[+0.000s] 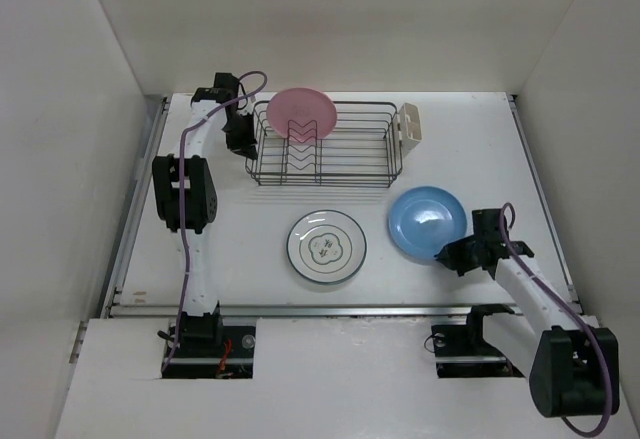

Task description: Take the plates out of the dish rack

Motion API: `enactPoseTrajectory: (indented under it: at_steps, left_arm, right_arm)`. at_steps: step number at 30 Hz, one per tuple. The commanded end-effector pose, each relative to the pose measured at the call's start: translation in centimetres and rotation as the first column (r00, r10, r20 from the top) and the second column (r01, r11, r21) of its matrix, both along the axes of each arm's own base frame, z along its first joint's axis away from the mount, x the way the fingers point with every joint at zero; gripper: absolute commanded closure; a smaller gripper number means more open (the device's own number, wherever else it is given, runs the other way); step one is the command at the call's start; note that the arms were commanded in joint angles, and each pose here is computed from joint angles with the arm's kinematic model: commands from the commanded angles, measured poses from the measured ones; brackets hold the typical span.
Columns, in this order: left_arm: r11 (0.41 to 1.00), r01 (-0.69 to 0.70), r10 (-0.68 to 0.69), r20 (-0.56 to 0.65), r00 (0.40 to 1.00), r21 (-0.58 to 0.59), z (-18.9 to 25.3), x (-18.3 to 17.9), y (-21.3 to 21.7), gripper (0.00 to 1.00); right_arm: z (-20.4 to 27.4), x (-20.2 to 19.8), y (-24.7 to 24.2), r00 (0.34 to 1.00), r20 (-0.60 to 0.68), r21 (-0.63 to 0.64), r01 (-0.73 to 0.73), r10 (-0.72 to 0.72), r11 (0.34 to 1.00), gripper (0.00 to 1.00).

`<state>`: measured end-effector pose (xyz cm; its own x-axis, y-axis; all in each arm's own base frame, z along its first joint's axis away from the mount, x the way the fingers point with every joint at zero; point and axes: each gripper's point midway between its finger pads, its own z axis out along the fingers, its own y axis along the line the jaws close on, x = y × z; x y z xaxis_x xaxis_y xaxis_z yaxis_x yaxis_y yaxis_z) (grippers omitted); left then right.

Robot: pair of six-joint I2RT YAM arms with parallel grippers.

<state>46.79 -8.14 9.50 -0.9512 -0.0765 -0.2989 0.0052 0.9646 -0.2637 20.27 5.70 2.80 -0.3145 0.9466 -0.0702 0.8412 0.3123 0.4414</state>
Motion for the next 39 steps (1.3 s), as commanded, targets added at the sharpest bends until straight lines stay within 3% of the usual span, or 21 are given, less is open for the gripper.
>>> enactPoseTrajectory:
  at_steps: [1, 4, 5, 9, 15, 18, 21, 23, 25, 28, 29, 30, 32, 33, 34, 36, 39]
  left_arm:
    - [1.0, -0.013, 0.014, 0.109, 0.994, -0.009, 5.2, 0.0, 0.7, 1.0]
    - [1.0, -0.007, 0.009, 0.098, 0.995, -0.021, 5.2, -0.3, 0.5, 1.0]
    - [1.0, -0.007, 0.009, 0.101, 0.995, -0.021, 5.2, -0.1, 0.5, 1.0]
    - [1.0, -0.011, 0.013, 0.101, 0.995, -0.012, 5.3, -0.1, 0.7, 1.0]
    - [0.999, -0.011, 0.015, 0.107, 0.994, -0.032, 5.9, -0.2, 0.3, 1.0]
    - [0.999, -0.007, 0.012, 0.124, 0.992, -0.042, 6.6, -0.1, 0.2, 1.0]
    - [0.998, 0.002, 0.006, 0.123, 0.992, -0.058, 6.7, -0.1, -0.1, 1.0]
    - [0.998, 0.007, 0.001, 0.123, 0.992, -0.069, 6.8, -0.2, -0.3, 1.0]
    - [0.997, 0.002, 0.007, 0.113, 0.994, -0.078, 6.7, -0.4, -0.1, 1.0]
    - [0.996, 0.006, 0.004, 0.112, 0.994, -0.086, 6.8, -0.4, -0.2, 1.0]
    - [0.996, 0.005, 0.004, 0.103, 0.995, -0.086, 6.5, -0.6, -0.2, 1.0]
    - [0.996, 0.005, 0.004, 0.094, 0.996, -0.086, 6.2, -0.7, -0.2, 1.0]
    - [0.995, 0.009, 0.0, 0.094, 0.996, -0.095, 6.3, -0.8, -0.4, 1.0]
    - [0.995, 0.008, 0.0, 0.085, 0.996, -0.095, 5.9, -0.7, -0.4, 1.0]
    - [0.995, 0.008, 0.0, 0.085, 0.996, -0.095, 5.9, -0.7, -0.4, 1.0]
    - [0.996, 0.015, -0.008, 0.077, 0.997, -0.091, 5.4, -0.7, -0.3, 1.0]
    - [0.996, 0.026, -0.019, 0.081, 0.997, -0.086, 5.4, -0.7, -0.3, 1.0]
  right_arm:
    - [0.3, 1.0, 0.9, 0.998, 0.055, 0.051, -0.039, 0.037, 0.998, 0.92]
    - [-0.4, 0.5, 0.8, 0.998, 0.038, 0.053, -0.051, 0.049, 0.997, 0.81]
    - [-0.3, 0.3, 0.8, 0.998, 0.039, 0.053, -0.051, 0.049, 0.997, 0.68]
    - [1.1, 0.2, 0.2, 0.995, 0.093, 0.02, -0.035, 0.033, 0.999, 0.42]
    - [3.9, -0.7, -0.8, 0.992, 0.122, -0.016, 0.02, -0.018, 1.0, 0.28]
    - [7.3, -0.9, -1.6, 0.982, 0.184, -0.053, 0.049, -0.039, 0.997, 0.25]
    - [13.6, -0.1, -4.1, 0.941, 0.326, -0.152, 0.145, -0.089, 0.978, 0.24]
    - [18.7, 0.3, -6.0, 0.889, 0.446, -0.22, 0.218, -0.101, 0.951, 0.17]
    - [23.2, 1.6, -6.8, 0.823, 0.568, -0.314, 0.215, 0.002, 0.925, 0.0]
    - [29.3, 4.3, -6.3, 0.698, 0.668, -0.483, 0.141, 0.259, 0.864, 0.0]
    - [33.3, 5.8, -5.1, 0.583, 0.739, -0.496, 0.131, 0.338, 0.858, 0.0]
    - [32.9, 8.4, -4.1, 0.589, 0.703, -0.531, 0.062, 0.399, 0.845, 0.0]
    - [33.8, 11.9, -2.4, 0.543, 0.658, -0.613, -0.017, 0.523, 0.79, 0.0]
    - [33.3, 15.5, 0.0, 0.517, 0.586, -0.67, -0.123, 0.624, 0.732, 0.0]
    - [33.1, 17.4, 1.5, 0.511, 0.571, -0.669, -0.164, 0.643, 0.725, 0.0]
    - [32.8, 20.8, 4.6, 0.443, 0.471, -0.756, -0.242, 0.762, 0.608, 0.0]
    - [31.7, 26.2, 12.0, 0.261, 0.306, -0.863, -0.329, 0.916, 0.382, 0.0]
